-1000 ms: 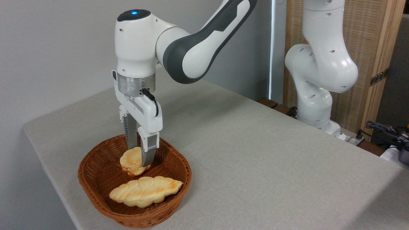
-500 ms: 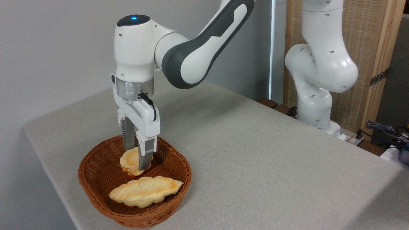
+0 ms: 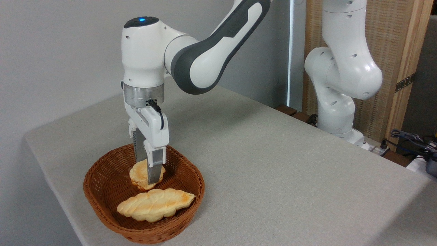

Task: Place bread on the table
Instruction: 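Lift the round bun out of the basket and carry it beside the basket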

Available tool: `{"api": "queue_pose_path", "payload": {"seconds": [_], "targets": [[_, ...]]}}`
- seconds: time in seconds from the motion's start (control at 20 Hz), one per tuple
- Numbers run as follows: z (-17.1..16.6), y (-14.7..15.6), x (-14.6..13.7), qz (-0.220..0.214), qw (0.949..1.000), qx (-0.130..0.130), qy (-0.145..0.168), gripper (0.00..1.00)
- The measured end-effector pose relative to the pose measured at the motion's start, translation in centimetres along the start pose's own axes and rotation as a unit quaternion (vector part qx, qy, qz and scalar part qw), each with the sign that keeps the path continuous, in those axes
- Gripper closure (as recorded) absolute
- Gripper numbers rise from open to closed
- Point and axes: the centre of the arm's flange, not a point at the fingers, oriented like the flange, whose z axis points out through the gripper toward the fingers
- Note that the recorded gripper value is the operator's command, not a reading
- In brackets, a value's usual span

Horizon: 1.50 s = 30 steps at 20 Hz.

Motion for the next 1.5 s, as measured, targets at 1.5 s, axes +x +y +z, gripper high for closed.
{"api": "queue_pose_path", "payload": {"seconds": [1.5], "targets": [[-11.3,0.0,-6.9,-0.103,0.9924,-0.044,-0.049,0.45]]}}
